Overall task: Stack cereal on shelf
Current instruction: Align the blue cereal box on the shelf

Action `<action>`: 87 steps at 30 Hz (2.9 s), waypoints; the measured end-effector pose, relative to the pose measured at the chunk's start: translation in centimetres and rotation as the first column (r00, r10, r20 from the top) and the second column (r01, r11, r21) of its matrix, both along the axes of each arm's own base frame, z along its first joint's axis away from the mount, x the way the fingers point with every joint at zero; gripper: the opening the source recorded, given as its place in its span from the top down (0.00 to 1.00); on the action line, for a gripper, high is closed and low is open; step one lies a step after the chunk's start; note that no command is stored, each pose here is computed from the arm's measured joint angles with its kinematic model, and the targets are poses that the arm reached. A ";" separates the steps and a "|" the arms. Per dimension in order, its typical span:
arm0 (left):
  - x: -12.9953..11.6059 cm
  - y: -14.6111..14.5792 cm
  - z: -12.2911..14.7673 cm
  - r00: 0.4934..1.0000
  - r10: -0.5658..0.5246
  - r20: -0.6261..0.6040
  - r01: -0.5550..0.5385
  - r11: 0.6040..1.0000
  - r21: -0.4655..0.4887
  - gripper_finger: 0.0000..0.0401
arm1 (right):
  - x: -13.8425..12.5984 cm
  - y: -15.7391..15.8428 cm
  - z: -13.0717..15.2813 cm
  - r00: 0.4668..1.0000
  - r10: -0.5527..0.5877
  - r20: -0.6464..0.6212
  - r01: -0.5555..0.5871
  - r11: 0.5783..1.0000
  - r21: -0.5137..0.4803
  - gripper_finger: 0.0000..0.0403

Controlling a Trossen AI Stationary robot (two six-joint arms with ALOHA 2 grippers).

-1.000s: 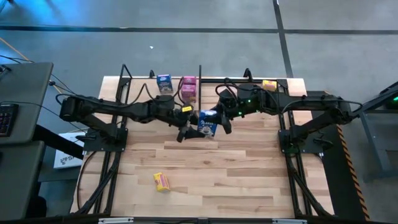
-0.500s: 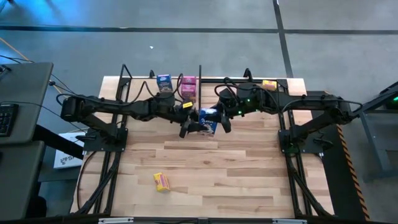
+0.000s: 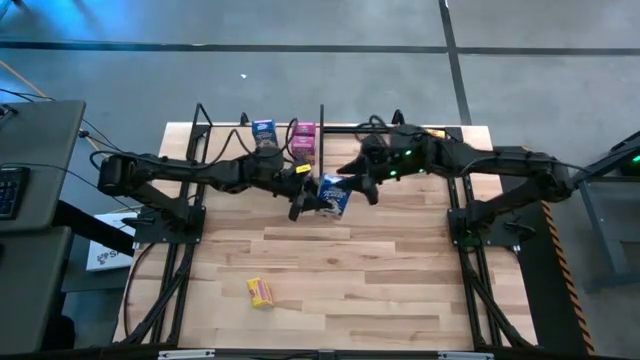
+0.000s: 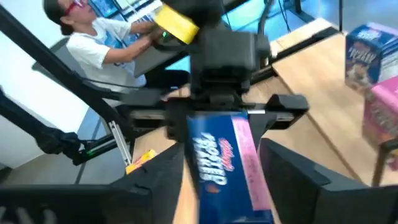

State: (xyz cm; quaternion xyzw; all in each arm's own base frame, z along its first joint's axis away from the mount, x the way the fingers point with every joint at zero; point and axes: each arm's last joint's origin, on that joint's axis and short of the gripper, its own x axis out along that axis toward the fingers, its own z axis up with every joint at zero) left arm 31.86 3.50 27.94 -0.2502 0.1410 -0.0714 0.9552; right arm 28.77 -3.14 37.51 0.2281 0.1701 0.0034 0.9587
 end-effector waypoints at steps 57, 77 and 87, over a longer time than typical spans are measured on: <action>-19.1 6.0 -14.7 0.710 0.698 0.093 -0.676 0.637 0.371 0.58 | -4.4 -1.8 1.3 0.938 -0.339 -0.071 0.327 0.935 -0.140 0.38; -16.9 7.7 -15.4 0.737 0.676 0.021 -0.596 0.635 0.491 0.57 | -4.4 -1.8 1.3 0.934 -0.350 -0.069 0.337 0.928 -0.157 0.38; -17.0 7.6 -15.8 0.741 0.671 -0.008 -0.573 0.639 0.514 0.47 | -4.4 -1.8 1.3 0.933 -0.354 -0.069 0.340 0.927 -0.158 0.38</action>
